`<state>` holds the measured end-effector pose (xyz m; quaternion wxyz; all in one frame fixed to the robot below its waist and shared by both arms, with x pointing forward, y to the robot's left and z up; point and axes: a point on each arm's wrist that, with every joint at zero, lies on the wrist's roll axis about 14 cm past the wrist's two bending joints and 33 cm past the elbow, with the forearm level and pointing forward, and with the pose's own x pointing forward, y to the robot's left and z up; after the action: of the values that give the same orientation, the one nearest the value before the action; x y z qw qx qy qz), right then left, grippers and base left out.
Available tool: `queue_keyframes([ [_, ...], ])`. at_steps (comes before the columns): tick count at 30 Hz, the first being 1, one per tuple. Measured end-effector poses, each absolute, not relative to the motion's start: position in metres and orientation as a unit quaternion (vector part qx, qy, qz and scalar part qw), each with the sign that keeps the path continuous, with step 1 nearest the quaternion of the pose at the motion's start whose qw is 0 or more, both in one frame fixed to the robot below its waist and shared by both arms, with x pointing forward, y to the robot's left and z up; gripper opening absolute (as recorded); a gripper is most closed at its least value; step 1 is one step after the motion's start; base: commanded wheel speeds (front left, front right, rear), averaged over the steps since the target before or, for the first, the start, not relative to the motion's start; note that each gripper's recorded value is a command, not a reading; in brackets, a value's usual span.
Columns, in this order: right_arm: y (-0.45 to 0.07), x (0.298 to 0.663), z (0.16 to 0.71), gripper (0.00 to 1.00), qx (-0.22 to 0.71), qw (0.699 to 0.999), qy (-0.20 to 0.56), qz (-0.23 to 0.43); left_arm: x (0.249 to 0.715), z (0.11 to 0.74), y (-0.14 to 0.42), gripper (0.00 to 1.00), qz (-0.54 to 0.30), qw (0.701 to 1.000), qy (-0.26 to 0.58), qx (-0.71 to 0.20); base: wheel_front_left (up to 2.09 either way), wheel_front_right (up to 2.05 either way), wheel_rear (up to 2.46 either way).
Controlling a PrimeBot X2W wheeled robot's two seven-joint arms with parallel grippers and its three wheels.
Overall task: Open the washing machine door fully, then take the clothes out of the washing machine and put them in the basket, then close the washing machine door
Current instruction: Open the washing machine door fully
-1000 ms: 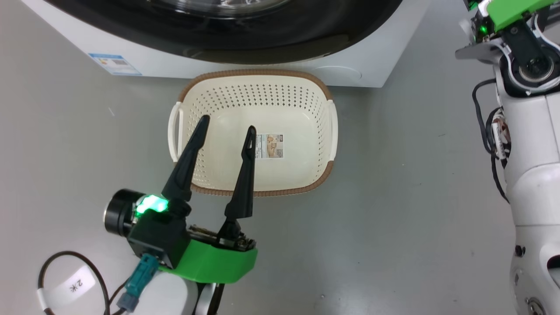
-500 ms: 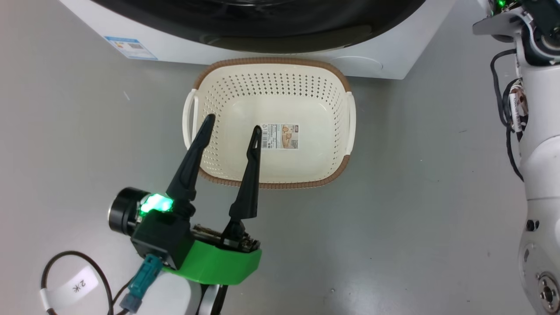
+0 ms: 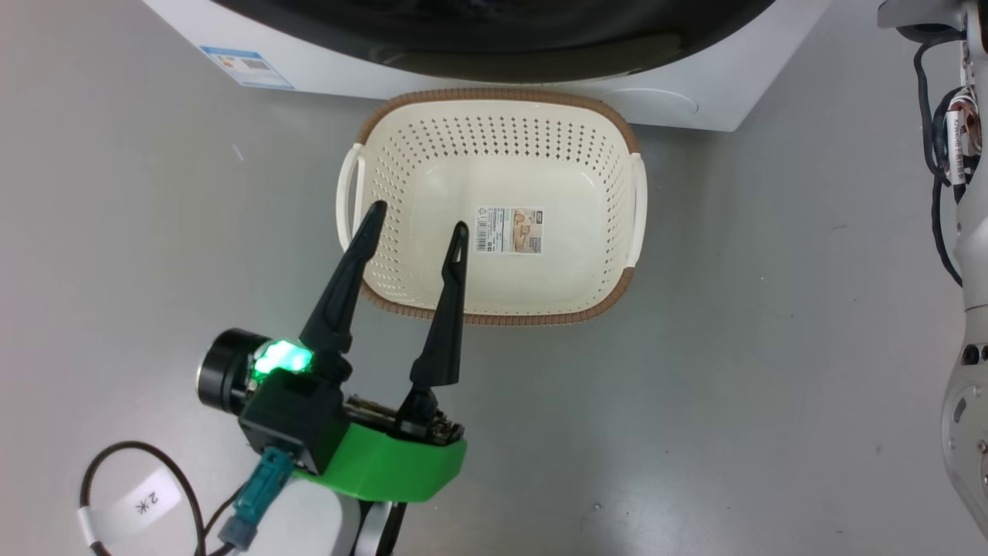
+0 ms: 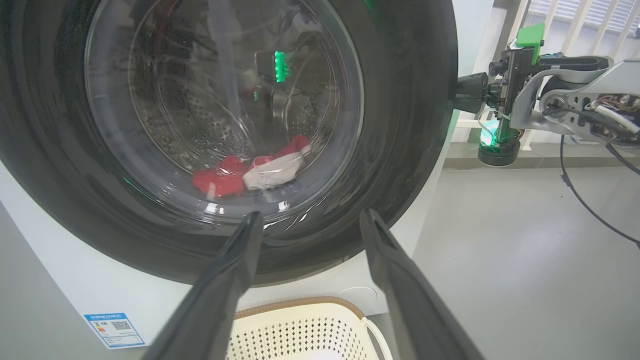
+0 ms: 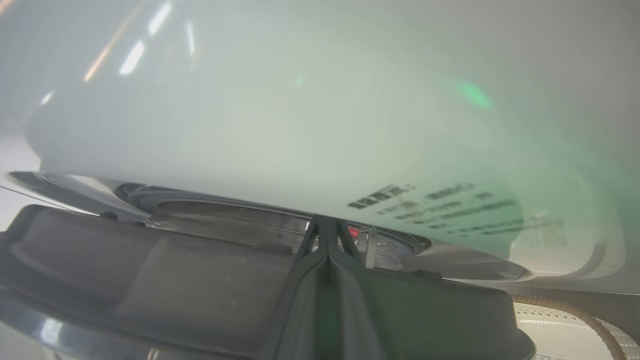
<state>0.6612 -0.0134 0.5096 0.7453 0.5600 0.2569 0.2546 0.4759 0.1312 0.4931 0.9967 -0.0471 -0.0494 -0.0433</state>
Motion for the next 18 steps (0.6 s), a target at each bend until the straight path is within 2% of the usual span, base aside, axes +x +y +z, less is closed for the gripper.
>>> queue_keyframes([
  [18, -0.008, 0.650, 0.516, 0.00, 0.533, 0.734, 0.301, 0.294, 0.477, 0.495, 0.132, 1.00, -0.041, 0.997, -0.052, -0.046, 0.00, 0.00, 0.00],
])
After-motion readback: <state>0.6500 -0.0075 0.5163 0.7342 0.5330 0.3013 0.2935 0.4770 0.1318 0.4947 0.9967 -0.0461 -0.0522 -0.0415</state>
